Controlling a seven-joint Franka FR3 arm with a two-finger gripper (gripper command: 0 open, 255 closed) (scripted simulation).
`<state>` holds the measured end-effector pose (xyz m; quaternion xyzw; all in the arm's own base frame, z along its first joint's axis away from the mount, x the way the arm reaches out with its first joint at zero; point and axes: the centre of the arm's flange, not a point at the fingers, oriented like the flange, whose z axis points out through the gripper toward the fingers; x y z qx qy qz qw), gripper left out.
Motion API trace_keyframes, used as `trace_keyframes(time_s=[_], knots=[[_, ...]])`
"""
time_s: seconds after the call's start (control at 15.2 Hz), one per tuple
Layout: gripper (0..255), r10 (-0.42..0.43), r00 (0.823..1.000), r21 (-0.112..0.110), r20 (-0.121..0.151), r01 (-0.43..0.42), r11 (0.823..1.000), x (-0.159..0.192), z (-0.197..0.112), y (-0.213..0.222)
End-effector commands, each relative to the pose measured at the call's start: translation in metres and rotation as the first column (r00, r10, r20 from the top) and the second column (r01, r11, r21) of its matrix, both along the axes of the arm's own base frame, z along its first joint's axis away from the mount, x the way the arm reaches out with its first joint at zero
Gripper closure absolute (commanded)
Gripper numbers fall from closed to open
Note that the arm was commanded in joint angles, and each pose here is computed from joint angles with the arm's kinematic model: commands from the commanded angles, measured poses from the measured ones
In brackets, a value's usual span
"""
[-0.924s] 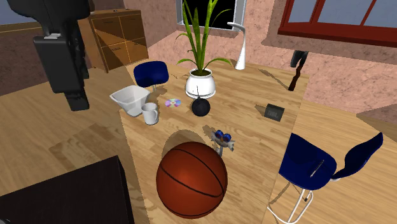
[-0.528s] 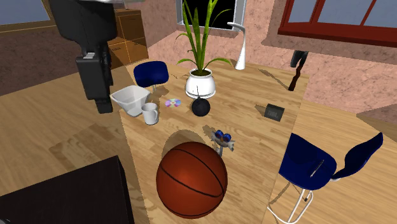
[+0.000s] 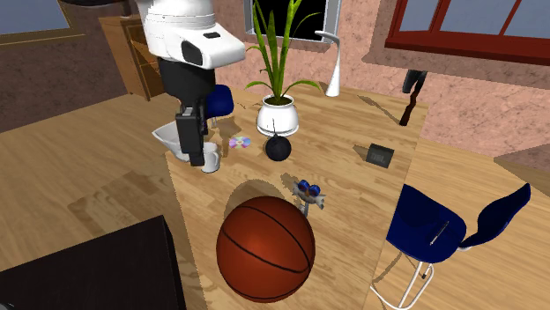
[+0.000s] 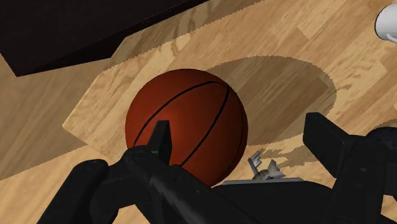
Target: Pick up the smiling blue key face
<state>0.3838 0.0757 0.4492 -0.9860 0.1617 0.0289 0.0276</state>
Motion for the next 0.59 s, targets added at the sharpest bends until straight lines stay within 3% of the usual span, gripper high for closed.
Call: trace_keyframes(time_s=[0.0,0.53], knots=[[0,-0.053,0.999,-0.010,0.011,0.053,0.999,0.016,-0.016,0.010],[0,-0.250,0.967,-0.049,0.048,0.252,0.966,0.089,-0.083,0.035]])
